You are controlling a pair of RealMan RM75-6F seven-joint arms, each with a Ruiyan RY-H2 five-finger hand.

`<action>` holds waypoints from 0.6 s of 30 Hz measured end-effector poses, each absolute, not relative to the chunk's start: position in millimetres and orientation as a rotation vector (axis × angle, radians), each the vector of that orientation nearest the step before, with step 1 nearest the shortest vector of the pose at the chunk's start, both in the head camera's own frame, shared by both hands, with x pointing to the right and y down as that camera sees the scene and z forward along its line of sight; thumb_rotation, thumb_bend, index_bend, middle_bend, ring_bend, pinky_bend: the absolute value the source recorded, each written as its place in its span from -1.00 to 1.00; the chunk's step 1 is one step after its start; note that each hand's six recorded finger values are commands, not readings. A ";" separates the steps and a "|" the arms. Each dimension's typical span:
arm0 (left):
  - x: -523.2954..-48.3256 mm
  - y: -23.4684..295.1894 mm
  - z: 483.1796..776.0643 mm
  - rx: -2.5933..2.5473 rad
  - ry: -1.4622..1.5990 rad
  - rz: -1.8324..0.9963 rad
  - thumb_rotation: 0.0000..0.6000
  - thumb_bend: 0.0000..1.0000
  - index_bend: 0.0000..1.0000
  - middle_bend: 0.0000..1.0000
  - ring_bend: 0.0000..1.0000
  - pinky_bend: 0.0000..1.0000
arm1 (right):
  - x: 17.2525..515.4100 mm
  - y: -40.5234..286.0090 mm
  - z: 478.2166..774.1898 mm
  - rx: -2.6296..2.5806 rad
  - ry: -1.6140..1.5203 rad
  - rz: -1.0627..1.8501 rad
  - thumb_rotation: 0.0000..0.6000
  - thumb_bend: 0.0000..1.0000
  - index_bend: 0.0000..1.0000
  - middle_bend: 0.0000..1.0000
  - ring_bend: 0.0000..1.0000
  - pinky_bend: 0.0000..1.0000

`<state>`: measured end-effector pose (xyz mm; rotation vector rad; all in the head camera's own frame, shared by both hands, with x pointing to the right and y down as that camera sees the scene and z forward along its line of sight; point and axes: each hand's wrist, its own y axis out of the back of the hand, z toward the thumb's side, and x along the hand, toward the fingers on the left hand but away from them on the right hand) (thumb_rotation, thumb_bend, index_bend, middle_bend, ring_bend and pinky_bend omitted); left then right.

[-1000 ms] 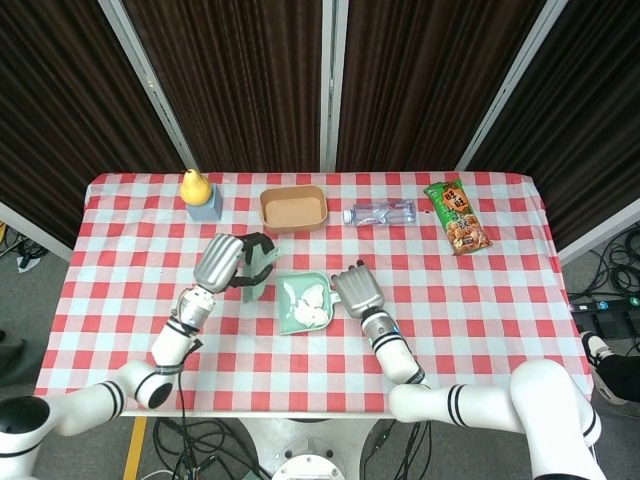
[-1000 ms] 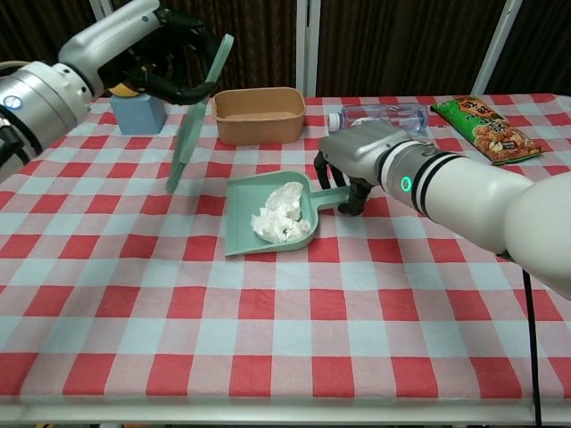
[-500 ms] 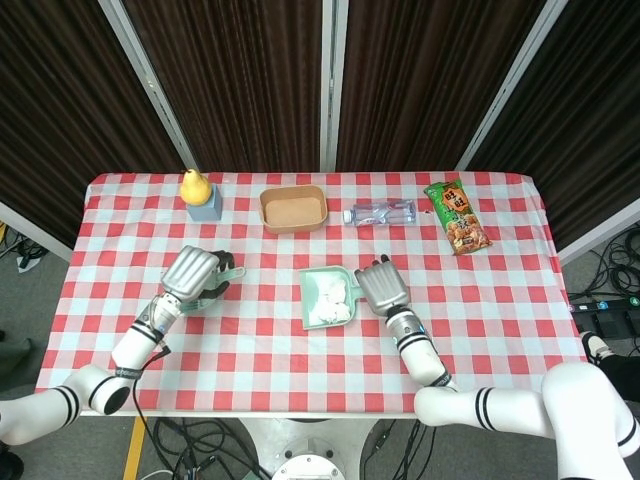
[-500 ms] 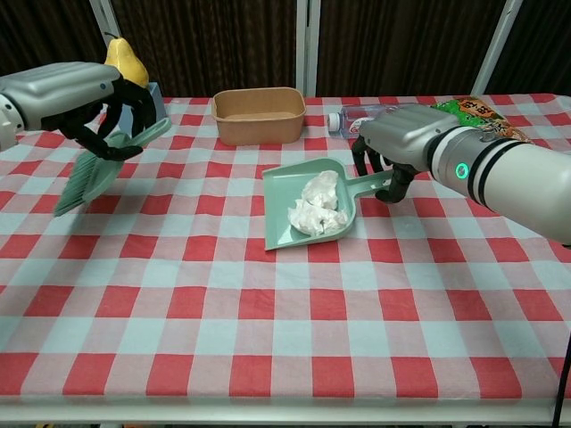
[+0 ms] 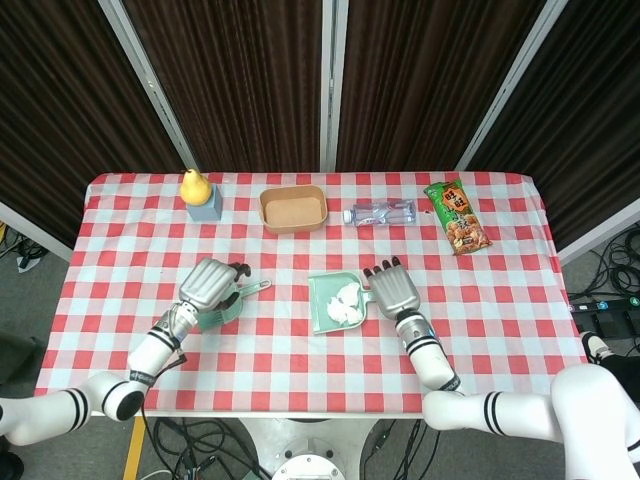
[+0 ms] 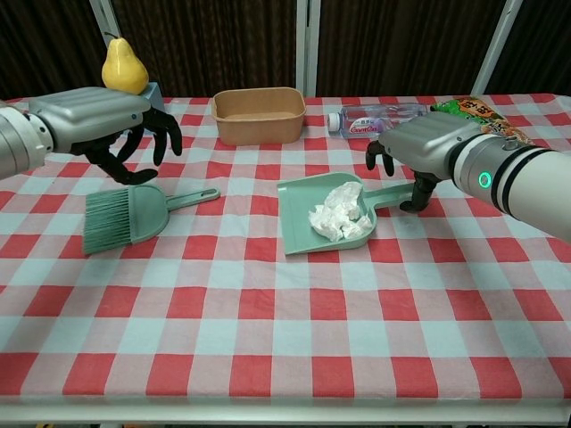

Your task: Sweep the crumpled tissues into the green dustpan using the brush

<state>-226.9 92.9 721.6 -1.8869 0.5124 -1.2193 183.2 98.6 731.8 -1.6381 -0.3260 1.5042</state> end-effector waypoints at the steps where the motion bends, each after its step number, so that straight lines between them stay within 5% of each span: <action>1: -224.8 93.6 720.6 -1.890 0.511 -1.218 1.00 -0.37 -0.47 -0.21 0.21 0.69 | 183.6 98.2 730.7 -1.639 -0.330 1.503 1.00 -0.77 -0.70 -0.51 -0.69 -0.68; 6: -227.9 90.6 708.4 -1.898 0.557 -1.211 1.00 -0.58 -0.57 -0.29 -0.01 0.55 | 193.4 90.9 714.2 -1.634 -0.380 1.481 1.00 -0.80 -0.86 -0.65 -0.84 -0.71; 18: -347.8 84.2 640.5 -1.726 1.001 -1.225 1.00 -0.68 -0.57 -0.47 -0.53 -0.37 | 305.1 82.3 646.2 -1.588 -0.668 1.451 1.00 -0.74 -0.93 -0.80 -1.00 -0.90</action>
